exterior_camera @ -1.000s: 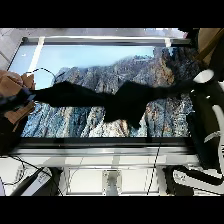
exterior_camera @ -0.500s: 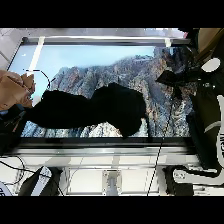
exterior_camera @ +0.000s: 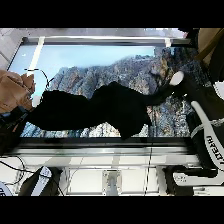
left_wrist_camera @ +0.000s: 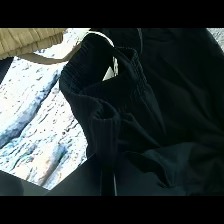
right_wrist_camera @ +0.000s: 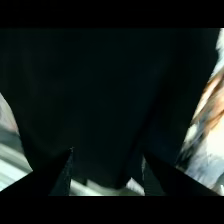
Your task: Fold the clothes and pants, and hang the long-sleeved shirts on hangers.
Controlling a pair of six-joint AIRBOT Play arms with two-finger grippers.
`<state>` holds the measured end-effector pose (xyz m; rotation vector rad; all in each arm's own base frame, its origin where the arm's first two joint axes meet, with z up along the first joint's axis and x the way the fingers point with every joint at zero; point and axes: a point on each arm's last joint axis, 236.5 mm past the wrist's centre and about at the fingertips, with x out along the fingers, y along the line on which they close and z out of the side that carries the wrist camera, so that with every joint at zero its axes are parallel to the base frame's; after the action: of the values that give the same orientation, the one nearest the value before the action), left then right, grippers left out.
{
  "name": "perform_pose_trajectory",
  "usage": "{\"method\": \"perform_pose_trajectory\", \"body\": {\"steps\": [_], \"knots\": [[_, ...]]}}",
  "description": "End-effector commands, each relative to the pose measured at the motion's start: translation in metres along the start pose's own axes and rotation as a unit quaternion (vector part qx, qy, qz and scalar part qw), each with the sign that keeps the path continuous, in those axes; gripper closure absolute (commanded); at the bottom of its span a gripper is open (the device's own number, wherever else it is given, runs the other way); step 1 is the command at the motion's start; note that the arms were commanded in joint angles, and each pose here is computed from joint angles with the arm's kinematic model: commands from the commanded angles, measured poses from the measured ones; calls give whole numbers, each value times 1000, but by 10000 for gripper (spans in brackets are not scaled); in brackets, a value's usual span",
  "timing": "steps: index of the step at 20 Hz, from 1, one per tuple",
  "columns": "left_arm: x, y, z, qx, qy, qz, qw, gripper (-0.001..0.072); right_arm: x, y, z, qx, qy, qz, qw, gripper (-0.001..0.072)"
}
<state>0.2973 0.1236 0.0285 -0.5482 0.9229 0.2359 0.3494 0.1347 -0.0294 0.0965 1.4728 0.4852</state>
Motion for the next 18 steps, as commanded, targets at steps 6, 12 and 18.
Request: {"method": "perform_pose_trajectory", "body": {"steps": [6, 12, 18], "knots": [[0, 1, 0, 0, 0, 1, 1000, 686, 61, 11, -33, 11, 9, 30, 999, 265], [-3, 5, 4, -2, -8, 7, 1000, 686, 47, 23, -29, -20, 5, 56, 998, 702], [-26, 47, 31, -46, -62, 47, 996, 686, -120, -13, -7, -49, -112, -42, 992, 703]]}}
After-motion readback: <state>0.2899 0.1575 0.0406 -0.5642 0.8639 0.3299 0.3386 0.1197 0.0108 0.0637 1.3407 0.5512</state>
